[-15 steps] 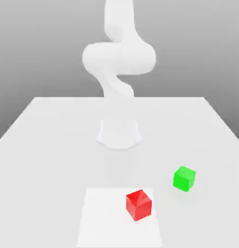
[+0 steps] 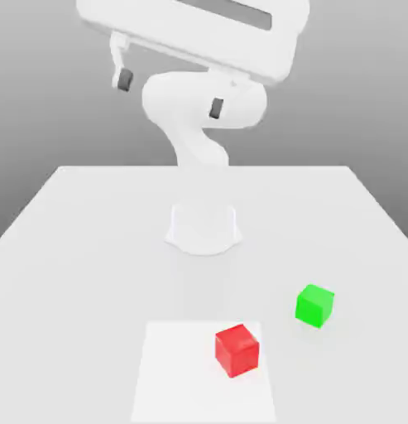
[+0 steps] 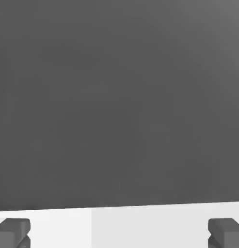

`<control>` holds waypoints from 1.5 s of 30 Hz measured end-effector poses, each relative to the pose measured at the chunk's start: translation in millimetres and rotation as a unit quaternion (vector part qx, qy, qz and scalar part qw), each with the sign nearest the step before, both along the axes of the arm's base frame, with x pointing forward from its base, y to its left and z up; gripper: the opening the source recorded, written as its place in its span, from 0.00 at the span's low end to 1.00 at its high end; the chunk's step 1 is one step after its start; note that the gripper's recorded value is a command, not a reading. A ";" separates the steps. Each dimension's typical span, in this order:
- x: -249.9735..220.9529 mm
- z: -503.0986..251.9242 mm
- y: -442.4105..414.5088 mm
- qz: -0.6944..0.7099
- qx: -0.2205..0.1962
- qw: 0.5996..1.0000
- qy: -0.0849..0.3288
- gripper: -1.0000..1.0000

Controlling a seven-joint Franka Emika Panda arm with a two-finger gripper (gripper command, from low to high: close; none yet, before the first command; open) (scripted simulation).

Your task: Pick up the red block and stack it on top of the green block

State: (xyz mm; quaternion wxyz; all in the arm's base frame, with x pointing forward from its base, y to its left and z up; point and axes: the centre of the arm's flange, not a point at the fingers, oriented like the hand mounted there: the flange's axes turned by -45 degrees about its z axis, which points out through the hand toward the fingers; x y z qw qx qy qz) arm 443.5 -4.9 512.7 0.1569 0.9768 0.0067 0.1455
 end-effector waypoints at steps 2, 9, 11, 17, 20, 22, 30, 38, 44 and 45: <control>0.0 0.0 0.0 0.000 0.000 1.000 0.000 0.50; -0.2 -25.1 -2.0 0.004 -0.006 1.000 0.028 0.50; -2.1 -75.3 -5.2 0.013 -0.018 0.996 0.084 0.50; -19.8 -226.2 -5.5 0.061 -0.033 0.967 0.246 0.50; -36.7 -301.7 4.5 0.102 -0.025 0.943 0.317 0.50; -52.4 -352.3 17.8 0.142 -0.007 0.923 0.357 0.50; -65.0 -359.8 54.2 0.213 0.067 0.925 0.308 0.50; -48.9 -318.1 56.5 0.222 0.117 0.950 0.184 0.50; -48.7 -366.1 56.6 0.223 0.119 0.951 0.178 0.00; -48.7 -366.1 56.6 0.223 0.119 0.951 0.178 0.00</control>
